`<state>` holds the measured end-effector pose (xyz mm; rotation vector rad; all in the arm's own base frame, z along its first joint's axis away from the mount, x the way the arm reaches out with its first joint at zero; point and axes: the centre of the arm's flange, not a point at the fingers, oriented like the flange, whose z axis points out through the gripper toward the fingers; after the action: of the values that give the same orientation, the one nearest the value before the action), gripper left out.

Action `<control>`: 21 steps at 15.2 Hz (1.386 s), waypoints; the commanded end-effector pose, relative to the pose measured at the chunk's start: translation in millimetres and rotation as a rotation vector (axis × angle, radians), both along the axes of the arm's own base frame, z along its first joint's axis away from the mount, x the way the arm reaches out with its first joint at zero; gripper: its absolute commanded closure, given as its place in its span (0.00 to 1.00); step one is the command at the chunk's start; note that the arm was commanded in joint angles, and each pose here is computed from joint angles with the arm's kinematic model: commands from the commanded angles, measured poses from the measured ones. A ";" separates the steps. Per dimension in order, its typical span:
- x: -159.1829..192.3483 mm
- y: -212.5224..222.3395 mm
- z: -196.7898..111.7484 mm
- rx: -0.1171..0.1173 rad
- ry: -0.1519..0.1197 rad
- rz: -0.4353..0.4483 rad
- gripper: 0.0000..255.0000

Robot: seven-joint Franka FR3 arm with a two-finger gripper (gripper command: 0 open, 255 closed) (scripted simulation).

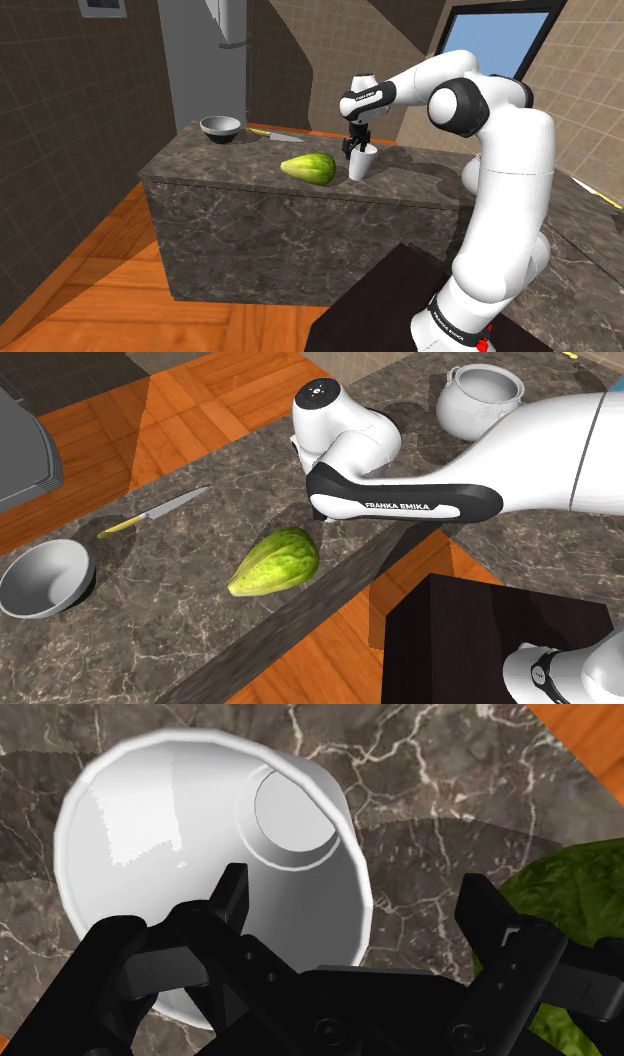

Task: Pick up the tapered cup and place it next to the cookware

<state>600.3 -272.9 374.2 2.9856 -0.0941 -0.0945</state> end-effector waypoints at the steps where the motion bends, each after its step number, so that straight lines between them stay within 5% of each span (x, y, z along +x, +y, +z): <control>1: 0.0 0.0 -0.2 0.000 0.000 0.000 0.00; 3: 0.0 0.0 -0.2 0.000 0.000 0.000 0.00; 4: 0.0 0.0 -0.2 0.000 0.000 0.000 1.00; 13: 0.0 0.0 -0.2 0.000 0.000 0.000 1.00; 21: 0.0 0.0 42.0 0.000 0.000 0.000 1.00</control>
<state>600.6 -273.7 410.4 2.9856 -0.0941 -0.0944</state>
